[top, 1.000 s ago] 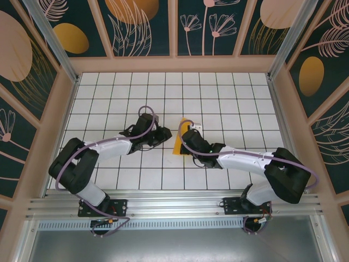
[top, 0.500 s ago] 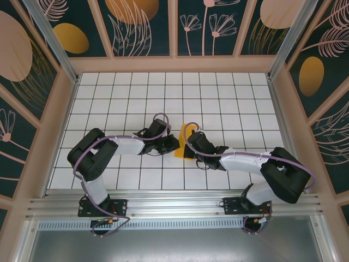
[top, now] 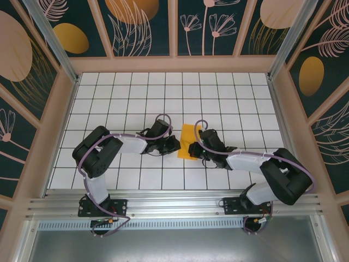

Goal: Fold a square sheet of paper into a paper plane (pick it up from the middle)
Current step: Fold the triangle a second time at the center of the table.

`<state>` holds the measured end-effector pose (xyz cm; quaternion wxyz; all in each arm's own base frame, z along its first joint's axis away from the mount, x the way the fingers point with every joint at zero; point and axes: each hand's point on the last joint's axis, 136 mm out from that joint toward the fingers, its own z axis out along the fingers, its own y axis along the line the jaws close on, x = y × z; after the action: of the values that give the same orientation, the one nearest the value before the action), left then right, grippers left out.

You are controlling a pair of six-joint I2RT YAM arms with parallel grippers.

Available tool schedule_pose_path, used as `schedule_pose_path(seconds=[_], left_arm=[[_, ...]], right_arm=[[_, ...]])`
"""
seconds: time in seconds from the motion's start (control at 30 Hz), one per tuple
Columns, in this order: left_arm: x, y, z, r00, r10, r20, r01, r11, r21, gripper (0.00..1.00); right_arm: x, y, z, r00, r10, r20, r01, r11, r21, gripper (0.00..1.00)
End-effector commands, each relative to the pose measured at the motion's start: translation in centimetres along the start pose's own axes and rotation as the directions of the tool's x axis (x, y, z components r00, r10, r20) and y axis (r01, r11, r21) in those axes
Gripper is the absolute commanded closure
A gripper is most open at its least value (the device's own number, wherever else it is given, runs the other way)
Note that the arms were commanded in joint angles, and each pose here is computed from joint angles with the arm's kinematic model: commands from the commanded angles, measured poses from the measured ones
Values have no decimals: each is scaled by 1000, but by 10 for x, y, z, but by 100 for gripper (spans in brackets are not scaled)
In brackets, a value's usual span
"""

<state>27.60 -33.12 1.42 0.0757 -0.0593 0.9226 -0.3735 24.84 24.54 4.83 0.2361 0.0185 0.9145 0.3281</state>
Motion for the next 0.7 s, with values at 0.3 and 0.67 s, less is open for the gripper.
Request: schedule_pose_path(seconds=[0.3, 0.67], left_arm=[[8, 30, 15, 999, 32, -35, -36, 993, -116, 86], [9, 34, 16, 998, 37, -44, -43, 990, -132, 86]], right_arm=[[-10, -10, -11, 999, -19, -37, 16, 997, -79, 100], [-12, -25, -4, 991, -86, -98, 79, 995, -68, 100]])
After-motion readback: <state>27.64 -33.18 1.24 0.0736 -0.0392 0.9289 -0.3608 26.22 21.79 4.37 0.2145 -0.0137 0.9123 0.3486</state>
